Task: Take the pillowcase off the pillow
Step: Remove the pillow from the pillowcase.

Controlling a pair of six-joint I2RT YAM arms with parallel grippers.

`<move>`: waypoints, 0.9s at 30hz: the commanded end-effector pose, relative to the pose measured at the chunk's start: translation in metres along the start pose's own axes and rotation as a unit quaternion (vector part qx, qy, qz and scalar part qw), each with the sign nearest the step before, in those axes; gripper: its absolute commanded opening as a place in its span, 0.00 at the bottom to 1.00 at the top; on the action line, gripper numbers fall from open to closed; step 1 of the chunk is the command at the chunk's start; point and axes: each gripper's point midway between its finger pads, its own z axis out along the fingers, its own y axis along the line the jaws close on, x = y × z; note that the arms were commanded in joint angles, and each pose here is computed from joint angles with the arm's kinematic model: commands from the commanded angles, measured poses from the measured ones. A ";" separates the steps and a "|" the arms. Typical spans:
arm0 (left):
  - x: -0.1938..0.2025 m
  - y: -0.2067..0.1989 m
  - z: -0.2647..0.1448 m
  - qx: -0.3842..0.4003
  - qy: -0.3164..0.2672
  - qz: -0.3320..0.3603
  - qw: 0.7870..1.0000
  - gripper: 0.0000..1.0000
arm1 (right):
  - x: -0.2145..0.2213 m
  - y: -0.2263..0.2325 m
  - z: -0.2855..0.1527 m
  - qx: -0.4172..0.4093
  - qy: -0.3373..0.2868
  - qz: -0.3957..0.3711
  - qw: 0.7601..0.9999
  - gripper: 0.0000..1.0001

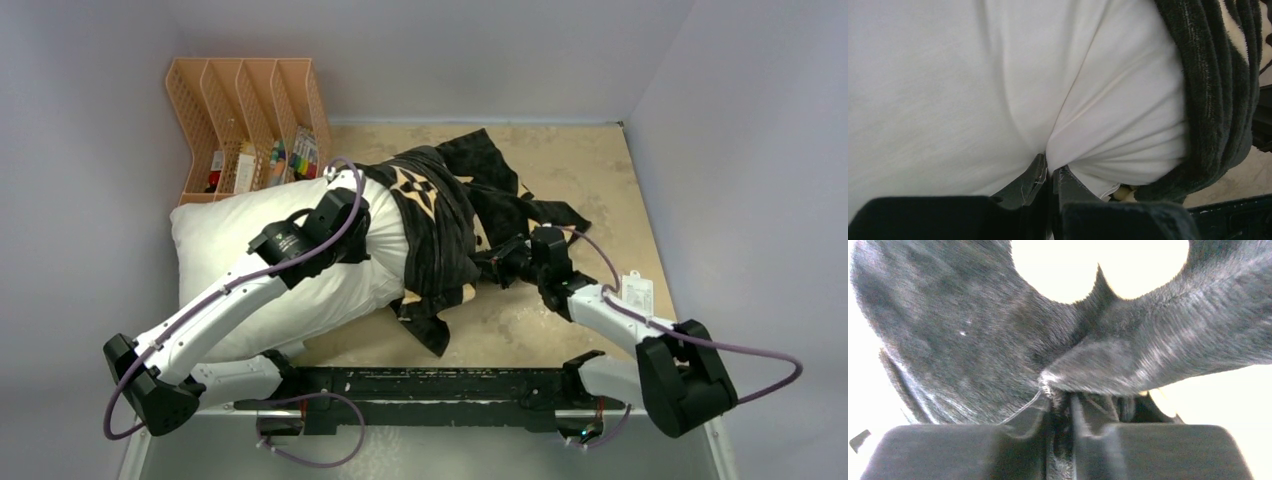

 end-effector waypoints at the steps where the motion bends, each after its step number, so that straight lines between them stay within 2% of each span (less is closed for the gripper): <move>1: -0.012 0.014 0.001 -0.029 -0.028 -0.006 0.999 0.00 | -0.044 0.081 -0.023 -0.076 -0.145 -0.046 0.985 0.02; 3: -0.011 0.020 -0.003 -0.040 -0.030 -0.006 0.999 0.00 | -0.075 0.101 -0.059 -0.043 -0.257 -0.101 0.960 0.00; 5: -0.009 0.026 -0.004 -0.049 -0.031 -0.006 0.998 0.00 | -0.106 0.127 -0.105 -0.014 -0.357 -0.166 0.919 0.00; 7: -0.005 0.030 -0.005 -0.056 -0.028 -0.003 0.998 0.00 | -0.134 0.152 -0.149 0.002 -0.419 -0.205 0.884 0.00; 9: 0.000 0.035 -0.004 -0.064 -0.022 0.001 0.998 0.00 | -0.155 0.178 -0.186 0.001 -0.457 -0.233 0.859 0.00; 14: 0.009 0.049 -0.003 -0.097 -0.015 0.010 0.995 0.00 | -0.179 0.229 -0.242 0.039 -0.515 -0.297 0.803 0.00; 21: 0.013 0.052 -0.003 -0.101 -0.009 0.012 0.995 0.00 | -0.186 0.295 -0.265 0.047 -0.523 -0.372 0.765 0.00; 25: 0.019 0.055 -0.003 -0.103 -0.003 0.017 0.995 0.00 | -0.195 0.328 -0.289 0.060 -0.548 -0.394 0.735 0.00; 27: 0.020 0.056 -0.004 -0.102 -0.002 0.018 0.995 0.00 | -0.198 0.336 -0.296 0.069 -0.552 -0.397 0.730 0.00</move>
